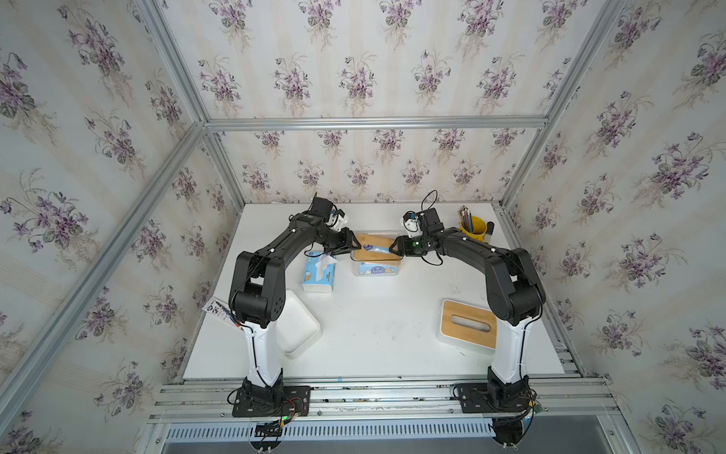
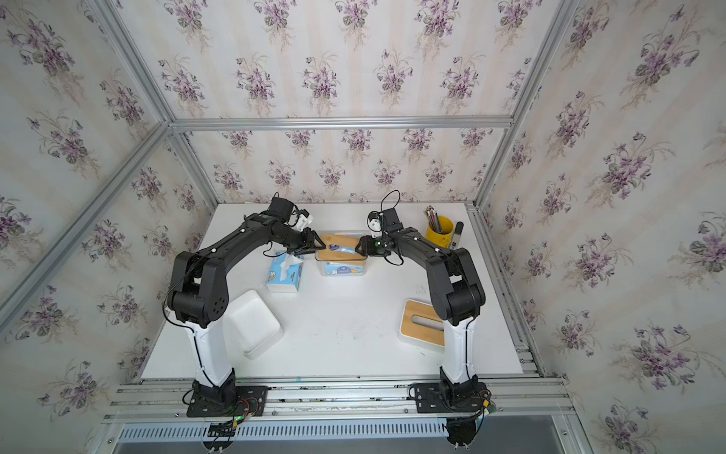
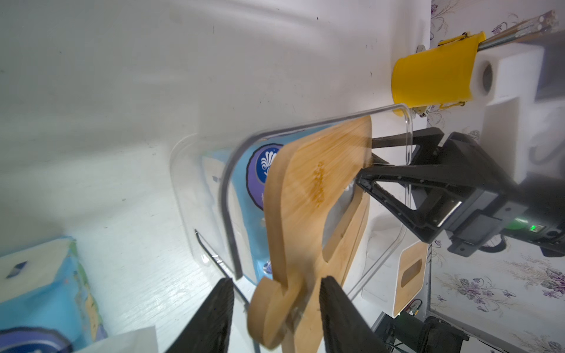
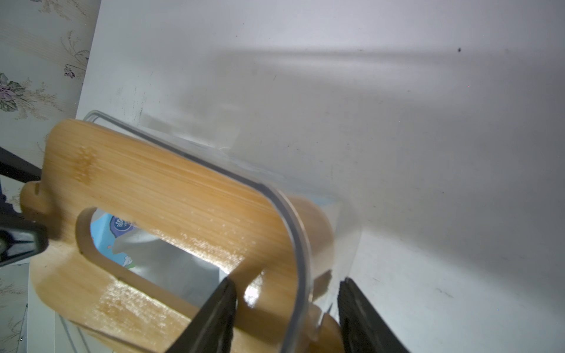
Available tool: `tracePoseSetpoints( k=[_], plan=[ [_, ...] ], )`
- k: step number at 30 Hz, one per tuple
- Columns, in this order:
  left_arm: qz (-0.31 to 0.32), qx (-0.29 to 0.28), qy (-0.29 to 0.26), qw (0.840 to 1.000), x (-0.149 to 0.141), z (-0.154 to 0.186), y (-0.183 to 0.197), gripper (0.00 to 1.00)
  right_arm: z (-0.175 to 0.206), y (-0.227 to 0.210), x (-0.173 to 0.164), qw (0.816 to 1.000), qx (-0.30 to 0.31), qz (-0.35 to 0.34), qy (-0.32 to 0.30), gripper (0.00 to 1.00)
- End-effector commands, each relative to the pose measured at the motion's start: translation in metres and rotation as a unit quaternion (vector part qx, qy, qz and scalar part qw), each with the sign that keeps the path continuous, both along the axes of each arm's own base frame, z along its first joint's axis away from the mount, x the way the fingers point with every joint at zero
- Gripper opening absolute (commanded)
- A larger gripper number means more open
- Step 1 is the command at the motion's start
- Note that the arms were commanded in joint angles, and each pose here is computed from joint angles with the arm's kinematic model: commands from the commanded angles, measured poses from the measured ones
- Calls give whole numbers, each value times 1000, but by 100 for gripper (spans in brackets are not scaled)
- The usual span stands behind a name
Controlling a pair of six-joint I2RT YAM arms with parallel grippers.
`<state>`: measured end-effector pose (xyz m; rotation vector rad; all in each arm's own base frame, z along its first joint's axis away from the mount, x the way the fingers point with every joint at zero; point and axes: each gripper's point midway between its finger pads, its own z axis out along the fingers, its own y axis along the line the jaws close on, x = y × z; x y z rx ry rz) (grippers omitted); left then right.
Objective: Put the tissue paper into the tissue box
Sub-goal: Close the box lid on the tissue box.
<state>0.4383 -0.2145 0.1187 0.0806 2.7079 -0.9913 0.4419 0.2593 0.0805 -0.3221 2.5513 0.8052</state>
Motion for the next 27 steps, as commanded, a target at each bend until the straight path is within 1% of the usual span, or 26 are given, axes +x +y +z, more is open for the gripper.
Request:
tracePoseSetpoints(
  k=[1, 8, 14, 27],
  plan=[
    [-13, -9, -2, 1000, -2, 1, -6, 49, 15, 11, 0, 999, 31, 15, -7, 59],
    [-13, -9, -3, 1000, 0, 2, -6, 45, 17, 11, 1, 999, 36, 15, -6, 62],
    [-13, -11, -1, 1000, 1, 0, -7, 40, 23, 15, -1, 998, 53, 19, -5, 63],
    [-23, -14, -1, 1000, 0, 2, -13, 34, 34, 22, -2, 996, 81, 25, -3, 64]
  ],
)
